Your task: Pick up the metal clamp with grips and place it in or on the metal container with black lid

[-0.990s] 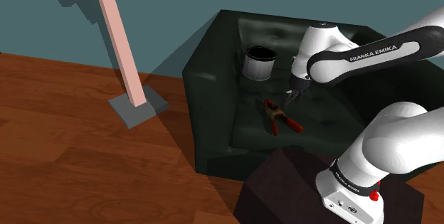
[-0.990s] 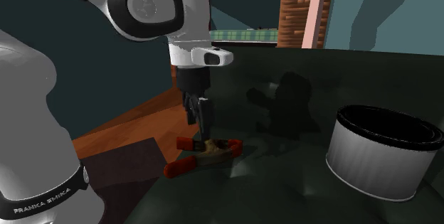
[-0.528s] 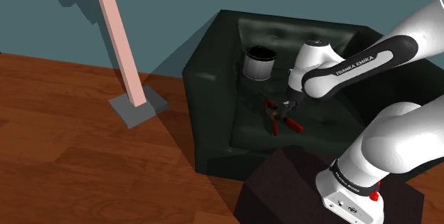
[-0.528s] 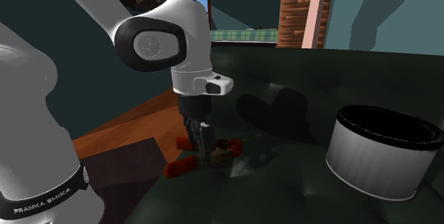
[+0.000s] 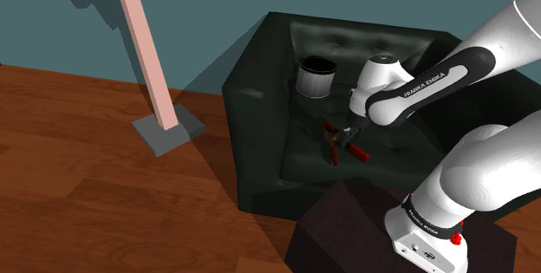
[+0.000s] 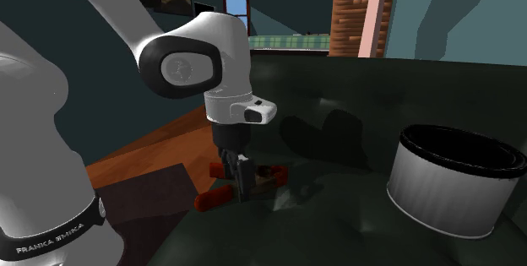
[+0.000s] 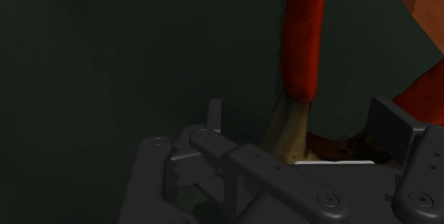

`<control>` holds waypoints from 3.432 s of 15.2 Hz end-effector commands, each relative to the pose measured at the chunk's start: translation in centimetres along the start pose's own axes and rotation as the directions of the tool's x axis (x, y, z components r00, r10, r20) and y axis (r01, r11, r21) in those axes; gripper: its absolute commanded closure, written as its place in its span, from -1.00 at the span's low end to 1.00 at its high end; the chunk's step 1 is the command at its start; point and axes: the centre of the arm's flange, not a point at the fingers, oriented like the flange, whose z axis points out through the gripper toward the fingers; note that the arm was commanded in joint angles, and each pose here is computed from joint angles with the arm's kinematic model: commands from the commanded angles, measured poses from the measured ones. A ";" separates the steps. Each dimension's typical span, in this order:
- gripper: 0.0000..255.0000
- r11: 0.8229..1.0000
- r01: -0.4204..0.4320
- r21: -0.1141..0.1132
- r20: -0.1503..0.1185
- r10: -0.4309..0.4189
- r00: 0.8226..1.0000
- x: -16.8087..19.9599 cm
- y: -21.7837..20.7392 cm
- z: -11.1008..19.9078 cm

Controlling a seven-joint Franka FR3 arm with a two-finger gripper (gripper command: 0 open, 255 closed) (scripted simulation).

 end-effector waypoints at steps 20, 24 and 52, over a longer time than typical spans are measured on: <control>1.00 1.000 0.000 0.000 0.000 0.000 1.000 0.0 0.2 -4.2; 1.00 1.000 0.000 0.000 0.000 0.000 1.000 0.0 0.3 -6.3; 1.00 1.000 0.000 0.000 0.000 0.000 1.000 0.1 1.0 -21.1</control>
